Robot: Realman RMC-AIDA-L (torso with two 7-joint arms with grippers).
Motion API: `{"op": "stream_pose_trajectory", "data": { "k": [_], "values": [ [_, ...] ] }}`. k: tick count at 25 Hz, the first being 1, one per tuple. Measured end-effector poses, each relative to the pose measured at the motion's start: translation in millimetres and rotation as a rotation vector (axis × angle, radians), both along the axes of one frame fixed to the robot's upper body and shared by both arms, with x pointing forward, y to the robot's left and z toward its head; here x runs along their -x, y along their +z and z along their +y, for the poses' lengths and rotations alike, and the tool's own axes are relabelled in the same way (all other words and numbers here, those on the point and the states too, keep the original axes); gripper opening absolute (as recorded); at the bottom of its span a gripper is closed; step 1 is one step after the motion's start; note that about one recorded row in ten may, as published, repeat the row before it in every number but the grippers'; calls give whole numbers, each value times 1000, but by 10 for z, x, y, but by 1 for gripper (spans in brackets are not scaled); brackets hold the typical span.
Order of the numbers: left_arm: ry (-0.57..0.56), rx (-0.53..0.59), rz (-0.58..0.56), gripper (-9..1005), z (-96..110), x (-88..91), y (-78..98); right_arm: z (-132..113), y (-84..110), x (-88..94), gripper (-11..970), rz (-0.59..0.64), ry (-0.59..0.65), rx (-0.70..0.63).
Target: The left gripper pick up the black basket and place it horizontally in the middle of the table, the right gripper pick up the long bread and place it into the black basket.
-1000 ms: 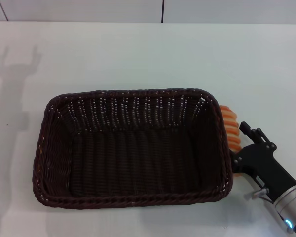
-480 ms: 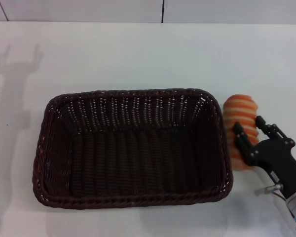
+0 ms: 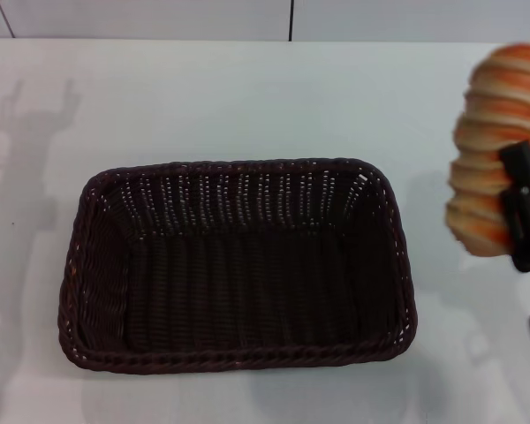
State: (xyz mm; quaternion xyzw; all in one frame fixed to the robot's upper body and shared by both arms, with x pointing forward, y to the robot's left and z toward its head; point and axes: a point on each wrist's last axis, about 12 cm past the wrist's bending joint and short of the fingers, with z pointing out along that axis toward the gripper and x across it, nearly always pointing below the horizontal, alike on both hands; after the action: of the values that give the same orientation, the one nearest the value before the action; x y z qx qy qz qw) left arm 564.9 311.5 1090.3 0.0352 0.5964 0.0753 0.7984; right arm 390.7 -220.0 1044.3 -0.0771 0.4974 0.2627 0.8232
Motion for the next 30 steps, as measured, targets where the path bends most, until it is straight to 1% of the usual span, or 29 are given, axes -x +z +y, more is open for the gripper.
{"op": "stream_pose_trajectory", "data": {
  "k": [2,3,4,6,8,13,17,18,22,25,26,27,28,29,30],
  "values": [
    [-3,2,0,788,-6,-1,0,125,39,-51,468,-23,89,3],
    [-4,4,-1,788,-6,-2,1,249,39,-131,458,-8,155,24],
    [-4,4,-1,788,-8,-4,2,249,39,-131,447,-8,155,24],
    [-4,4,-1,788,-8,-4,2,375,29,-210,426,20,213,53],
    [-5,6,-1,788,-9,-6,4,467,21,-246,408,33,268,82],
    [-3,3,2,789,3,16,-10,477,14,-233,375,43,270,80],
    [-3,3,2,789,9,21,-9,462,10,-236,572,49,259,76],
    [-1,3,3,789,15,32,-14,450,7,-233,621,51,248,72],
    [1,5,3,790,22,49,-21,431,5,-229,707,55,231,65],
    [4,5,6,790,32,64,-31,381,0,-206,771,61,194,47],
    [6,6,7,790,36,70,-36,275,-2,-176,792,63,110,15],
    [8,7,9,790,42,79,-43,275,-2,-176,814,63,110,15],
    [11,7,10,790,49,84,-46,68,-8,-132,835,64,-50,-29],
    [14,8,12,791,57,93,-53,68,-8,-132,834,64,-50,-29],
    [19,9,14,791,70,105,-61,-56,-13,-99,834,61,-139,-47]
  ]
}}
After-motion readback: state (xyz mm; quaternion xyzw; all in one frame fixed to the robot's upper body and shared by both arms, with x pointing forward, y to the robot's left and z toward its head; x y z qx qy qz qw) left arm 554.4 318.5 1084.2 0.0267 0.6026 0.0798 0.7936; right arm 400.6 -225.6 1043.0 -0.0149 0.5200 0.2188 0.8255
